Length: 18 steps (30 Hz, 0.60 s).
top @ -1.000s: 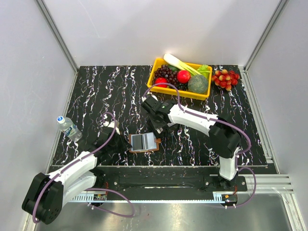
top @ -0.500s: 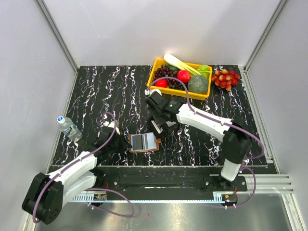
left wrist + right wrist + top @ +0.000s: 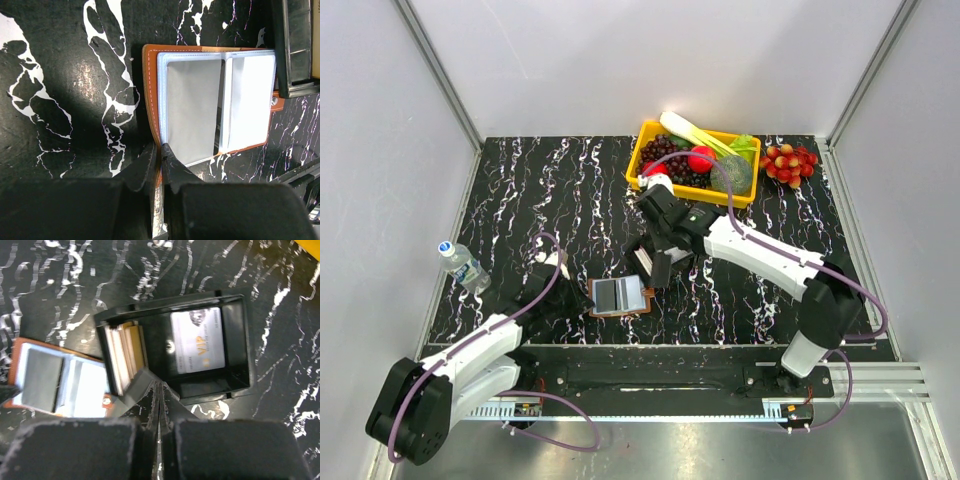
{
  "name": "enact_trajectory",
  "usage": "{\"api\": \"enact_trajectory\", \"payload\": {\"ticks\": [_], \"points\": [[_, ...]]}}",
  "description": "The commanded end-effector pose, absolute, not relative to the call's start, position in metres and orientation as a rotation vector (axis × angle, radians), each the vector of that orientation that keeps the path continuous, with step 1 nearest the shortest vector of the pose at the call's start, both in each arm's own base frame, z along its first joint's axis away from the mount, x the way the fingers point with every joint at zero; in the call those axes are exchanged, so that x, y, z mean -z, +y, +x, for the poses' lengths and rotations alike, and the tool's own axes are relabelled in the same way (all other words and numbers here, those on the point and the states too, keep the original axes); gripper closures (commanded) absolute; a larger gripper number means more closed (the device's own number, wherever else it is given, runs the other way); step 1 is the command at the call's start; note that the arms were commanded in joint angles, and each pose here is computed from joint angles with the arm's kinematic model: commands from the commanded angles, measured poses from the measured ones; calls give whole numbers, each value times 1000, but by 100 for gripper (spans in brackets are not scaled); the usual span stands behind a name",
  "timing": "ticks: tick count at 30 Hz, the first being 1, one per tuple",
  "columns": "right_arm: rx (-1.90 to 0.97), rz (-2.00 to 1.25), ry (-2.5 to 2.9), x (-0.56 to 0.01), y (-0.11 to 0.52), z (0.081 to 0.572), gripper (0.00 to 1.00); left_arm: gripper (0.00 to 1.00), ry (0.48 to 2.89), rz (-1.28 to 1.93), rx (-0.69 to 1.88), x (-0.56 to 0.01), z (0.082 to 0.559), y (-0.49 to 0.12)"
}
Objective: Put the credit cards into the card holder
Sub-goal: Pick up the credit card from the storage box.
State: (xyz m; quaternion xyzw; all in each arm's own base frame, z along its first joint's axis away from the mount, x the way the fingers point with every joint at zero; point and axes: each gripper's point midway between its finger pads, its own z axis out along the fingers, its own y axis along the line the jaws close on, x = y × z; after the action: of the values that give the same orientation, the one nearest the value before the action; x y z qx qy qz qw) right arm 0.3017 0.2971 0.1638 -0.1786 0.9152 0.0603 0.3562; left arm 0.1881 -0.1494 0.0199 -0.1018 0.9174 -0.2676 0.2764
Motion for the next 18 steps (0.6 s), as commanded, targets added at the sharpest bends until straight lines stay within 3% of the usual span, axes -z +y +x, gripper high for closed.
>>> {"api": "enact_trajectory", "payload": {"ticks": [1,6,9,11,13,18], "points": [[-107,-402,2357,-151,281,322,100,92,2430,-228,764,-31,195,-157],[-127,-432,2421,-126,291,323,100,92,2430,-227,757,-31,196,-157],[-133,-366,2437,-130,285,320,82,92,2436,-229,753,-30,195,-156],[-195,-333,2430,-139,282,310,79,92,2442,-227,749,-29,194,-155],[-249,-286,2449,-140,271,295,64,92,2446,-227,744,-27,194,-155],[-373,-134,2586,-120,243,242,54,92,2444,-224,750,-30,196,-156]]}}
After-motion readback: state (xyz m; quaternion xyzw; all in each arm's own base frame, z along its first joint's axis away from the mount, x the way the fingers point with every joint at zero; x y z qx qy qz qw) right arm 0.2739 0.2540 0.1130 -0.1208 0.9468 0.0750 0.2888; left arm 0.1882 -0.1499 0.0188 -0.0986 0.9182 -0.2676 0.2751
